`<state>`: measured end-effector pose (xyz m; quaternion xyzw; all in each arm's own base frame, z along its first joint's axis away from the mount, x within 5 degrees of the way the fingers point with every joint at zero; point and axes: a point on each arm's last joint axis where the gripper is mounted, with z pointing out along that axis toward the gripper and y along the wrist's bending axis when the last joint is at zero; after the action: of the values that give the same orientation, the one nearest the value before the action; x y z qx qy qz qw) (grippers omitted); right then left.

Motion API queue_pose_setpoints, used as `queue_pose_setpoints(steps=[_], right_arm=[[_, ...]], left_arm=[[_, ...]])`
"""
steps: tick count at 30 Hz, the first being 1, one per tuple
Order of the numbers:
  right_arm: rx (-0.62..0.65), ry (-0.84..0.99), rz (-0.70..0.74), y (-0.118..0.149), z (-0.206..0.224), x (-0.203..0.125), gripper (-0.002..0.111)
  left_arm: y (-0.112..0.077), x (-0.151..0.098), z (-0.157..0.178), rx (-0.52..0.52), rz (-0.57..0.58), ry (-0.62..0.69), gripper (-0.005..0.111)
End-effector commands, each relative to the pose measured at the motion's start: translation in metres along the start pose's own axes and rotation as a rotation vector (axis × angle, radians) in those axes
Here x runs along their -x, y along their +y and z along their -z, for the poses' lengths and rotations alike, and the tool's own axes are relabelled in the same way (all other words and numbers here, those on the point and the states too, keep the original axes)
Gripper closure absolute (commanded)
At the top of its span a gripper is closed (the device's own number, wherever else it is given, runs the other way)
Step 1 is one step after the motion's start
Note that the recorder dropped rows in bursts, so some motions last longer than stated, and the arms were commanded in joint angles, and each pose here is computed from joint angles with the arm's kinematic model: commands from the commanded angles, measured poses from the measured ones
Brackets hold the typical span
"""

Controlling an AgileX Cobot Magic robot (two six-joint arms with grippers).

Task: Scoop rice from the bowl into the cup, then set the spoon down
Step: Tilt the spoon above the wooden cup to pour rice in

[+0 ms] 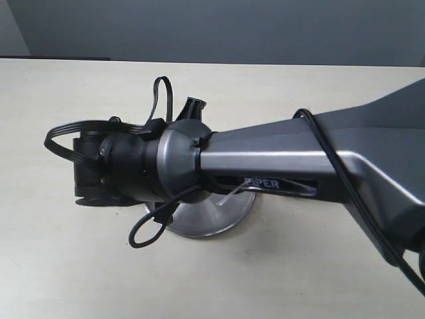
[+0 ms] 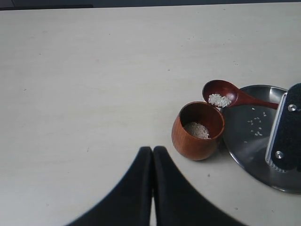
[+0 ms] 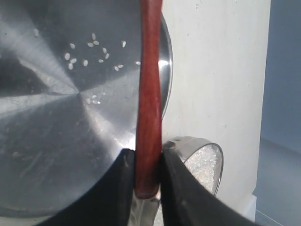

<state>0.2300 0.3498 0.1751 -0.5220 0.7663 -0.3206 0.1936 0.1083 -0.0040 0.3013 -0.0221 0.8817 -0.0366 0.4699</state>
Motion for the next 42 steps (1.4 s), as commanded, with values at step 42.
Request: queue_pose_setpoints(steps=[42], right_arm=[[-0.12,-0.067,0.187,0.001,0.017,0.005,0.109]], left_arm=[[0.0,0.003,0.001,-0.001,-0.007,-0.014,0.106]])
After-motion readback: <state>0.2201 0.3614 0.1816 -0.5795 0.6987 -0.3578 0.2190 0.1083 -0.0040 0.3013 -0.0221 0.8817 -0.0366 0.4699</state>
